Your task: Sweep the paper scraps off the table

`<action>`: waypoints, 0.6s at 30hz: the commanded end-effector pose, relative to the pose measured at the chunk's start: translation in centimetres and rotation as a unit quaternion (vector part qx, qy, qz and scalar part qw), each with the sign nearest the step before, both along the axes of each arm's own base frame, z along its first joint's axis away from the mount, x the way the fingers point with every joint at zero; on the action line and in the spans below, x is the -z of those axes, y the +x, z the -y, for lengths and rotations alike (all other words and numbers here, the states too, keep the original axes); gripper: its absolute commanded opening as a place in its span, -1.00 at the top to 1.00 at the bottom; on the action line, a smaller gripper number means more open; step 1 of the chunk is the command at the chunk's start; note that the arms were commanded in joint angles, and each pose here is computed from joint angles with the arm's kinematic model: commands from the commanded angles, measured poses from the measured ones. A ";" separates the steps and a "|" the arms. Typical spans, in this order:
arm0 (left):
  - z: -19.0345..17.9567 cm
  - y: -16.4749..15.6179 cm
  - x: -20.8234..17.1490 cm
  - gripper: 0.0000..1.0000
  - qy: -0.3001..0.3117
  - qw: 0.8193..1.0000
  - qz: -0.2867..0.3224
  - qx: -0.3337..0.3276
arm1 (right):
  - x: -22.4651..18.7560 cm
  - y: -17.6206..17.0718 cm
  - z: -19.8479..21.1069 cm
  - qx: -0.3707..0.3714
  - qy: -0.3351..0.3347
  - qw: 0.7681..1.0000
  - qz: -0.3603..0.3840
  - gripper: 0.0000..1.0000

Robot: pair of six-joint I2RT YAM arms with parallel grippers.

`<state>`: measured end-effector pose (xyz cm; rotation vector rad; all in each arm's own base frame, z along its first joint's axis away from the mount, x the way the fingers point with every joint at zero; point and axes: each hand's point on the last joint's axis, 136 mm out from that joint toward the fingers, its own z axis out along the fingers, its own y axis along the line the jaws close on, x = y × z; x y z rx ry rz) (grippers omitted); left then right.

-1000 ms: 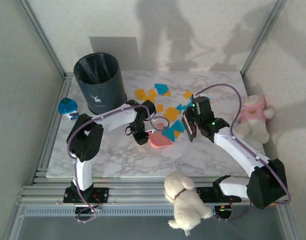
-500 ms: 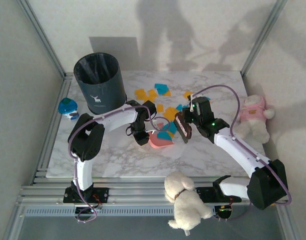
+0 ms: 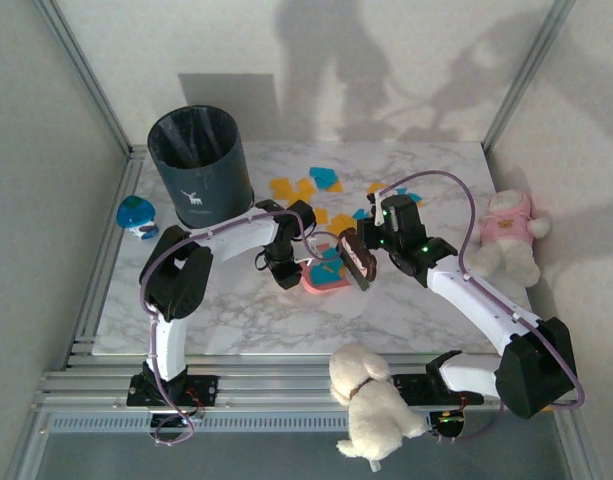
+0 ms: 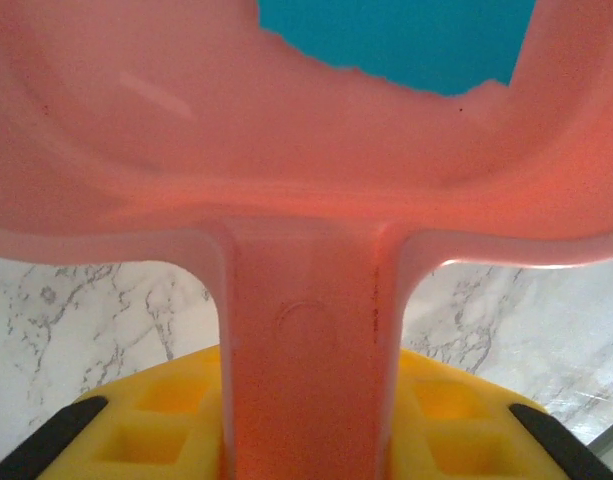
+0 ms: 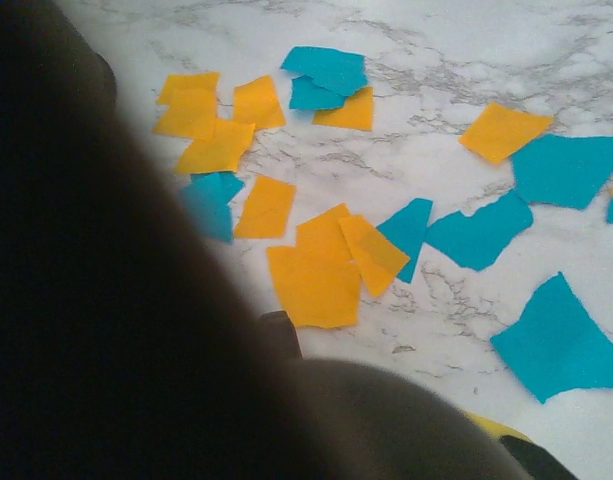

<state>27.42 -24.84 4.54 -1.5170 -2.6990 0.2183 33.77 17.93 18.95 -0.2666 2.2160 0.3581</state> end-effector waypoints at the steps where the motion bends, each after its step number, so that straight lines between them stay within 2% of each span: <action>1: 0.0 -0.1 0.6 1.00 0.016 1.000 -0.005 -0.005 | 0.1 -0.7 -1.3 -0.026 0.016 0.999 -0.019 1.00; 10: 0.2 0.0 0.6 1.00 0.011 1.000 -0.001 -0.002 | -1.0 -0.6 -0.9 -0.011 0.024 1.000 -0.009 1.00; 18: 0.7 0.6 -0.3 1.00 -0.019 0.999 0.034 0.000 | -2.0 -0.6 0.9 0.026 0.001 1.000 0.005 1.00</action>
